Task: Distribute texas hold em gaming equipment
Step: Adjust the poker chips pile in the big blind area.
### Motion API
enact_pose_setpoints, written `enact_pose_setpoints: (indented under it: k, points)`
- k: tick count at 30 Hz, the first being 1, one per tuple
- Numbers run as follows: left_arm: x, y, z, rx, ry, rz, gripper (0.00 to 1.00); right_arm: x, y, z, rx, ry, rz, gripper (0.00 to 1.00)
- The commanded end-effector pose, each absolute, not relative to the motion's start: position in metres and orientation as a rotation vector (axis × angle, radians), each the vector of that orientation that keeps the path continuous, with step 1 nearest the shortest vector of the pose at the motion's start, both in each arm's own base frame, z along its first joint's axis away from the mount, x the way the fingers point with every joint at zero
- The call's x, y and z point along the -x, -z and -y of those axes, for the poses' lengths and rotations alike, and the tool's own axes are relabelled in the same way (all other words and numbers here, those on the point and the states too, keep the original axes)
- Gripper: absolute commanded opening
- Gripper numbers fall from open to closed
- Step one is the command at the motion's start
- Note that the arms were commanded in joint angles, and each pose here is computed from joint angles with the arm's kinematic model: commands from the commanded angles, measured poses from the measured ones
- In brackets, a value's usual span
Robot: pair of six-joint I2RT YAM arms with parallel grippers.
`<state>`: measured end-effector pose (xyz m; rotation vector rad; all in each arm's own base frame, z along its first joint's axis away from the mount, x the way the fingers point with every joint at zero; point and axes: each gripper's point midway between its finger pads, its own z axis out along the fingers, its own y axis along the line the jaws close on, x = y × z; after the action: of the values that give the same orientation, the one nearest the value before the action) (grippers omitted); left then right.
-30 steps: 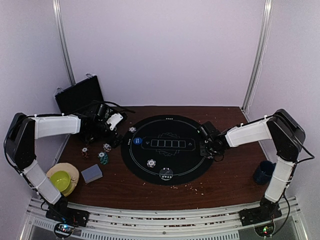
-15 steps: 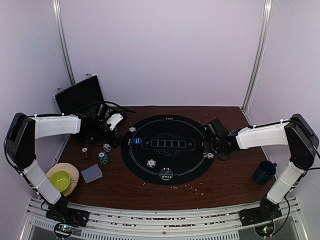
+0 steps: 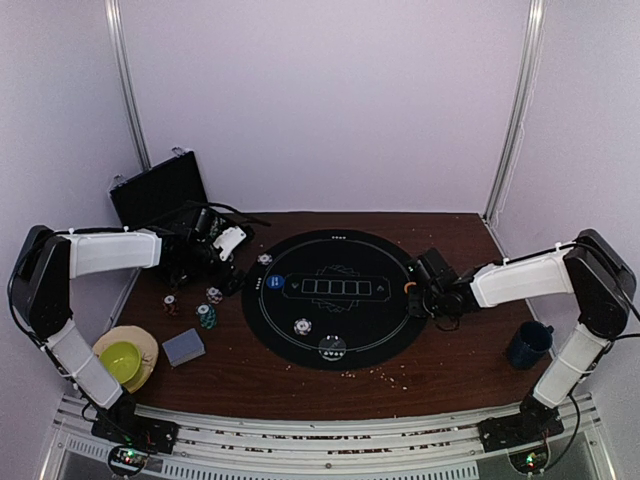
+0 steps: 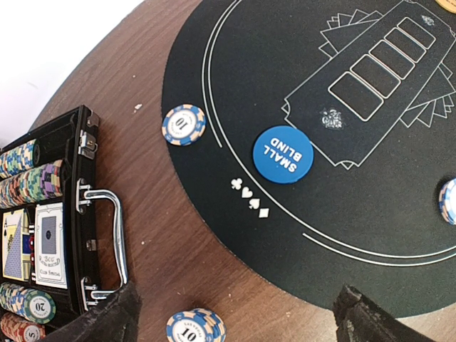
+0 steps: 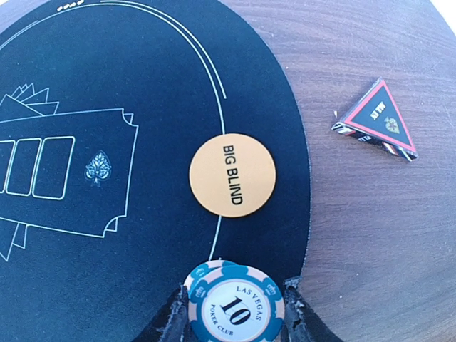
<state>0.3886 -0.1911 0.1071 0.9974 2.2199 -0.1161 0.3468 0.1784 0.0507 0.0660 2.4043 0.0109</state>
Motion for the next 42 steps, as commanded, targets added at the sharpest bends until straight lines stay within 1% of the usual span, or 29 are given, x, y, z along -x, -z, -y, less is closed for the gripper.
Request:
enact_pose_setpoints:
  k: [1,12,22,24,29,34,38,42]
  points:
    - [-0.396,-0.111,0.191,-0.974,0.119,-2.202,0.98,-0.348,-0.042,-0.178,-0.076,0.009,-2.400,0.43]
    - [-0.396,-0.111,0.192,-0.976,0.123,-2.199,0.98,-0.345,-0.036,-0.175,-0.077,0.031,-2.415,0.44]
    - [-0.396,-0.111,0.192,-0.974,0.120,-2.200,0.98,-0.343,-0.035,-0.175,-0.072,0.035,-2.426,0.48]
    - [-0.396,-0.111,0.192,-0.974,0.120,-2.200,0.98,-0.343,-0.039,-0.175,-0.073,0.033,-2.421,0.51]
    - [-0.396,-0.111,0.191,-0.973,0.118,-2.200,0.98,-0.340,-0.043,-0.174,-0.072,0.030,-2.431,0.67]
    - [-0.396,-0.110,0.191,-0.974,0.117,-2.202,0.98,-0.329,-0.045,-0.181,-0.085,-0.061,-2.468,0.78]
    - [-0.396,-0.111,0.192,-0.974,0.118,-2.200,0.98,-0.319,-0.047,-0.186,-0.117,-0.149,-2.459,0.83]
    - [-0.396,-0.112,0.191,-0.971,0.116,-2.200,0.98,-0.317,-0.050,-0.189,-0.131,-0.190,-2.436,0.85]
